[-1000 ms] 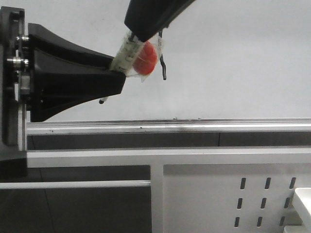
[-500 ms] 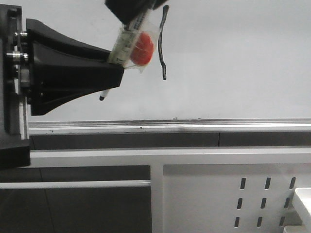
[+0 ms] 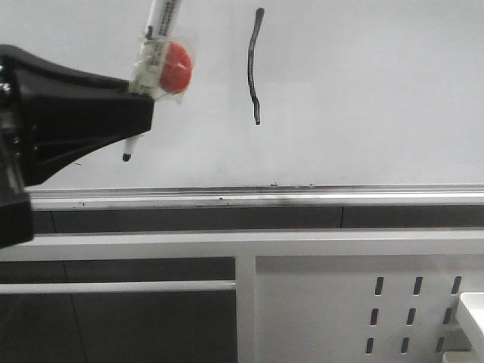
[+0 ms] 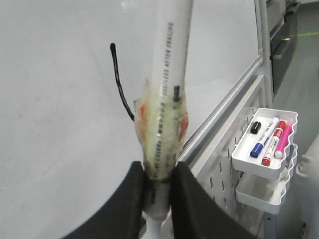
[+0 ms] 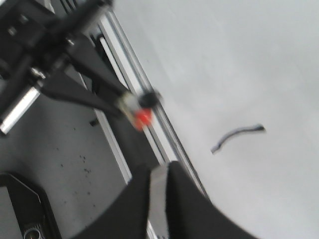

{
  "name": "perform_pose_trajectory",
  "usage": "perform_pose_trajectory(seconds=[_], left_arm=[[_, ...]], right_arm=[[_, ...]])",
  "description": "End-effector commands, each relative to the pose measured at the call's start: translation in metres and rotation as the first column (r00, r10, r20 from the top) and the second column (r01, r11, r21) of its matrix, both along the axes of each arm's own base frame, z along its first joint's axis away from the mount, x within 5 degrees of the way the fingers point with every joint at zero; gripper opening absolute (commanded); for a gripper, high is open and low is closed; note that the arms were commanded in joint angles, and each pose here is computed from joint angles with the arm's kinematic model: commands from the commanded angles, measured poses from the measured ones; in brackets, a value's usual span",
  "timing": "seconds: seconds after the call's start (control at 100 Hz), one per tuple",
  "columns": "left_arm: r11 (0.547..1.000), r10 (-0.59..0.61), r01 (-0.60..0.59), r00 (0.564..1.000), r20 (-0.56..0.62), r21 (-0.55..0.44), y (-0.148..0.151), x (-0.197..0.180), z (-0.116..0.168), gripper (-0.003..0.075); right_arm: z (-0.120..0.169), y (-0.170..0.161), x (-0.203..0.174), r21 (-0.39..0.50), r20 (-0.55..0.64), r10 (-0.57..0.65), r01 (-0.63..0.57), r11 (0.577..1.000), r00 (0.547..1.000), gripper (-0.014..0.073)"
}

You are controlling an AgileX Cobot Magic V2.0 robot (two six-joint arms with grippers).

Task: Write number 1 on whiteboard

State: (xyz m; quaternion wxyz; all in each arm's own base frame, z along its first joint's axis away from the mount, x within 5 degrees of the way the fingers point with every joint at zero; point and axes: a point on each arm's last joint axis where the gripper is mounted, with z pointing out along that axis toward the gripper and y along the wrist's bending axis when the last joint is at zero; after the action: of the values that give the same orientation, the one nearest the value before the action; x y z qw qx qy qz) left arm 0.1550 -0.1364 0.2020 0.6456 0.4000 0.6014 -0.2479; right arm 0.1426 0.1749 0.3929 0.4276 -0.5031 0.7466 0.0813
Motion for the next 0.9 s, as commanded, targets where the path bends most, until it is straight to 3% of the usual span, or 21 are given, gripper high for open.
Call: perform_pose_trajectory(seconds=[0.0, 0.17, 0.26, 0.47, 0.67, 0.89], left_arm=[[0.983, 0.058, -0.051, 0.998, 0.035, -0.178, 0.008, -0.005, 0.010, -0.0020], [0.932, 0.244, -0.249, 0.968, -0.049, -0.264, 0.036, -0.016, -0.005, -0.0020], [0.924, 0.266, -0.272, 0.962, -0.060, -0.268, 0.040, -0.018, -0.008, -0.0020], [0.919, 0.288, -0.300, 0.954, -0.085, -0.257, 0.040, -0.015, -0.014, -0.0020], [0.917, 0.313, -0.335, 0.941, -0.129, -0.217, 0.036, -0.003, -0.024, -0.0020], [0.898, 0.350, -0.373, 0.927, -0.132, -0.233, 0.037, 0.002, -0.022, -0.0020]], right_arm=[[0.027, -0.017, -0.010, 0.068, 0.086, -0.008, 0.002, 0.998, 0.996, -0.0069], [0.048, -0.048, -0.028, 0.189, 0.148, -0.083, 0.054, 0.980, 0.985, -0.0067], [0.047, -0.063, -0.031, 0.228, 0.197, -0.157, 0.110, 0.967, 0.968, -0.0067], [0.015, -0.090, -0.036, 0.340, 0.257, -0.313, 0.218, 0.915, 0.914, -0.0067], [-0.028, -0.102, -0.044, 0.339, 0.181, -0.354, 0.279, 0.898, 0.918, -0.0067], [-0.050, -0.105, -0.044, 0.278, 0.163, -0.358, 0.306, 0.911, 0.919, -0.0068]])
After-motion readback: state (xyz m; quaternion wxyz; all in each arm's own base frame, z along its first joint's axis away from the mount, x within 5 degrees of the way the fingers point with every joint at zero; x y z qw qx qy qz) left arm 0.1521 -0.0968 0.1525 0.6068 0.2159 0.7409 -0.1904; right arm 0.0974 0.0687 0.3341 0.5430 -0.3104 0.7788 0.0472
